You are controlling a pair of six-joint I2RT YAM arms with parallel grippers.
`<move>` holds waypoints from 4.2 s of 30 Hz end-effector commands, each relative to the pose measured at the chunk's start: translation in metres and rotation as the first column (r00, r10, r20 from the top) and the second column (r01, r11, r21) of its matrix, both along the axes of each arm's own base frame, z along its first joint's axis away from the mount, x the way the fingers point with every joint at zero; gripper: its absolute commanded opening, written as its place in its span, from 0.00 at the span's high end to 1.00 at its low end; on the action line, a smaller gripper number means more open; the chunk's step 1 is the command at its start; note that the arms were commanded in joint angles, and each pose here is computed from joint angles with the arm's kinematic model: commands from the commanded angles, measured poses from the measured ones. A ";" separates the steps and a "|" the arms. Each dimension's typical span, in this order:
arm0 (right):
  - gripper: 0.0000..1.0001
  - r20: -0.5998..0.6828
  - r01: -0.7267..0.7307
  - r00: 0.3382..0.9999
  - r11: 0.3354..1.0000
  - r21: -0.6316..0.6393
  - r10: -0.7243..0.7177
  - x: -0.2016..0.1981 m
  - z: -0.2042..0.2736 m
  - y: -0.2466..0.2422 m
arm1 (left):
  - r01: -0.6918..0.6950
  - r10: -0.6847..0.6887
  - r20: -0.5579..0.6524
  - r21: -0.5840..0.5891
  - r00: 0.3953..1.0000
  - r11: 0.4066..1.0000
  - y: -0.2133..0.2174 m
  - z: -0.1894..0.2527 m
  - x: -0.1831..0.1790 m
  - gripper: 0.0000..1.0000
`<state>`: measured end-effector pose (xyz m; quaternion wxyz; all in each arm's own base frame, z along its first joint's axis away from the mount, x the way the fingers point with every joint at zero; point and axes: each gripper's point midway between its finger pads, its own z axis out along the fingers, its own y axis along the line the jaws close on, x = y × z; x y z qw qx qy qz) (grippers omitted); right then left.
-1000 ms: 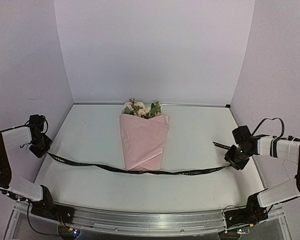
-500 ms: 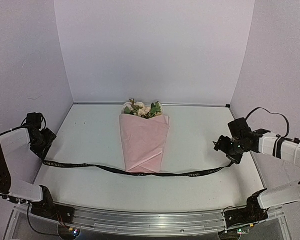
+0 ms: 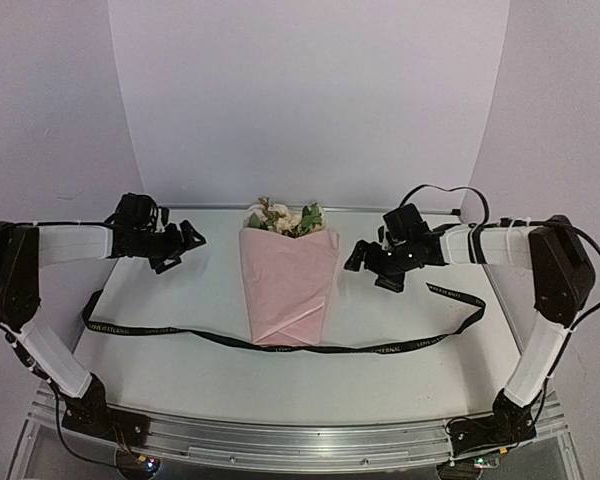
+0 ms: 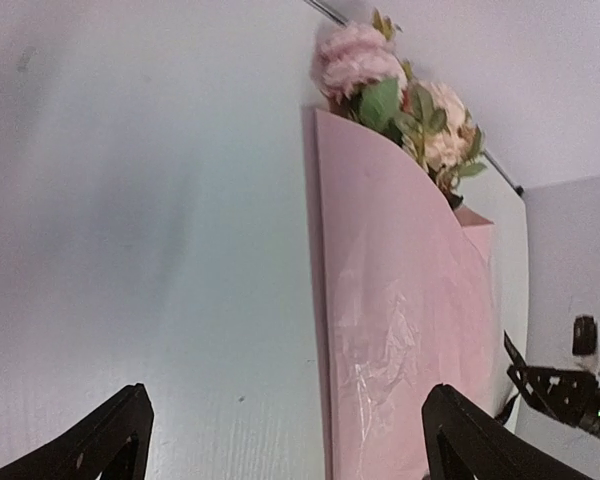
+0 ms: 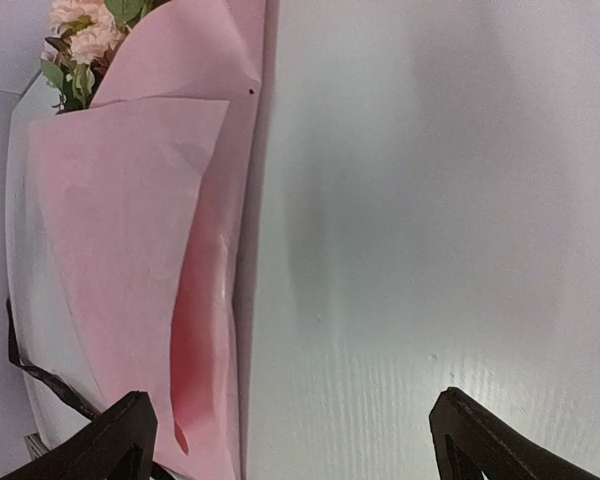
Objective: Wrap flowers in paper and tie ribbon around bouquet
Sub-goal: Place the ribbon at the center of the board, then pick up the folded bouquet from the center of the board, then place the folded bouquet on the ribbon.
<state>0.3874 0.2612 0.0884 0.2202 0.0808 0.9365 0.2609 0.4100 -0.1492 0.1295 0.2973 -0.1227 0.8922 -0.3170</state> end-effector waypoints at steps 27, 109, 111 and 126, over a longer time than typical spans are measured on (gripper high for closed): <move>0.20 -0.126 -0.019 0.991 0.991 0.133 0.036 0.066 -0.060 0.102 | 0.327 -0.350 -0.119 -0.176 0.929 0.929 -0.146 -0.093 0.059 0.20; 1.00 -0.026 -0.215 0.977 0.966 -0.140 0.214 -0.061 -0.017 0.110 | 0.376 -0.385 -0.145 -0.085 0.911 0.922 -0.193 -0.050 -0.058 0.86; 1.00 -0.026 -0.213 0.977 0.967 -0.144 0.211 -0.065 -0.019 0.109 | 0.374 -0.383 -0.147 -0.087 0.912 0.923 -0.193 -0.051 -0.062 0.86; 0.77 -0.007 -0.184 0.983 0.971 -0.152 0.185 -0.074 -0.014 0.101 | 0.310 -0.311 -0.137 -0.031 0.940 0.950 -0.182 -0.045 -0.064 0.50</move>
